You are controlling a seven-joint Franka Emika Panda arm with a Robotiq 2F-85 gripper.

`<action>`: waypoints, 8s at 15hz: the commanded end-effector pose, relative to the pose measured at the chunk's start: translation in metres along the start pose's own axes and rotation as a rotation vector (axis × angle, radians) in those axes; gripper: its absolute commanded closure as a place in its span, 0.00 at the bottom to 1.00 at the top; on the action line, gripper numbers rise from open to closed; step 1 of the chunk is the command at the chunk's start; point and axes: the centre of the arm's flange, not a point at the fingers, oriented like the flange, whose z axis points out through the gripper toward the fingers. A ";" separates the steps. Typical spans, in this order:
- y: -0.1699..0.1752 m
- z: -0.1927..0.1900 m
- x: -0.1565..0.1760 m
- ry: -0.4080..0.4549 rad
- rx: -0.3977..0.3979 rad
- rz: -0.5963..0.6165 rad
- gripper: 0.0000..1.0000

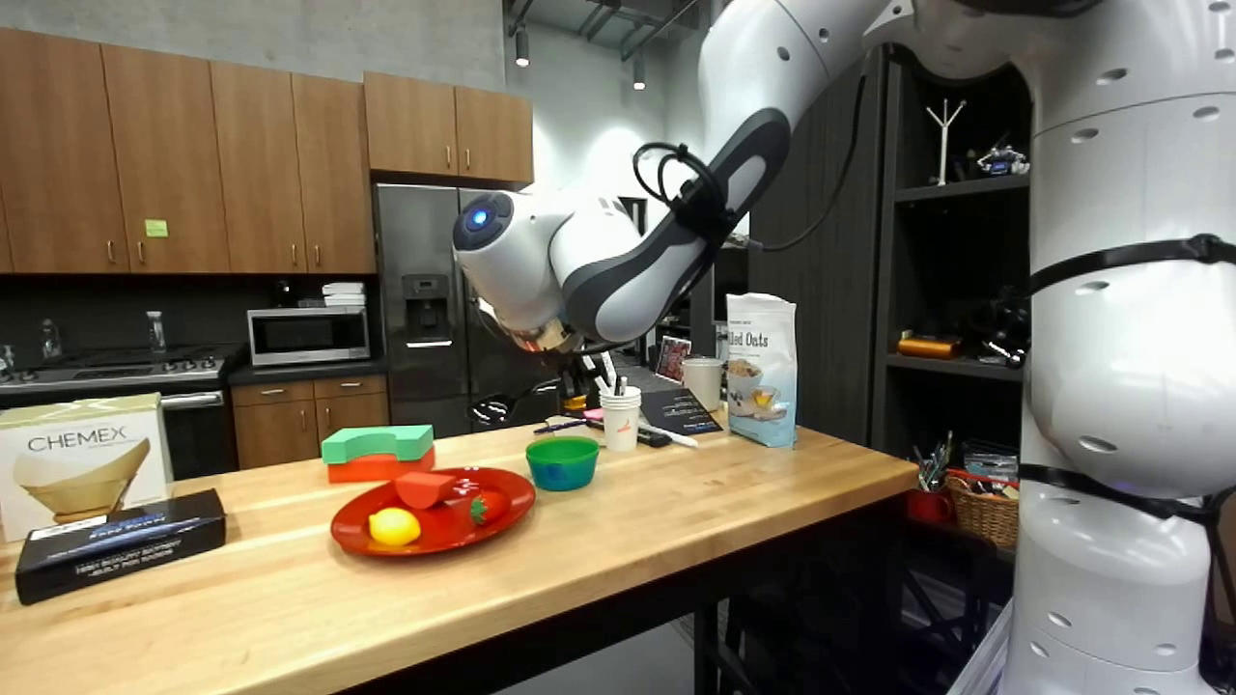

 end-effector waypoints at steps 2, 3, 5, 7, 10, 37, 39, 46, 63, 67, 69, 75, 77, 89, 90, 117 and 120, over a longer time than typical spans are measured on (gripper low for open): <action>-0.007 0.002 0.001 0.002 0.078 -0.034 0.94; -0.009 0.002 0.002 0.002 0.085 -0.045 0.94; -0.012 0.002 0.003 0.003 0.085 -0.063 0.94; -0.015 0.002 0.004 -0.016 0.025 -0.111 0.94; -0.017 0.005 0.004 -0.058 -0.038 -0.174 0.94; -0.054 0.014 0.037 -0.022 0.030 -0.442 0.94; -0.054 0.013 0.039 -0.020 0.049 -0.454 0.94; -0.038 -0.001 0.034 -0.059 0.210 -0.504 0.94; -0.022 0.001 0.047 0.050 0.354 -0.496 0.75; -0.021 0.002 0.048 0.051 0.354 -0.491 0.75; -0.021 0.002 0.048 0.051 0.353 -0.491 0.75; -0.020 0.002 0.048 0.024 0.300 -0.485 0.94; -0.017 0.002 0.048 0.013 0.240 -0.470 0.94; -0.035 0.003 0.065 0.067 0.218 -0.494 0.94; -0.039 0.004 0.068 0.079 0.233 -0.505 0.94; 0.029 -0.017 0.001 0.301 0.640 -0.169 0.94; 0.033 -0.019 -0.012 0.263 0.624 -0.177 0.94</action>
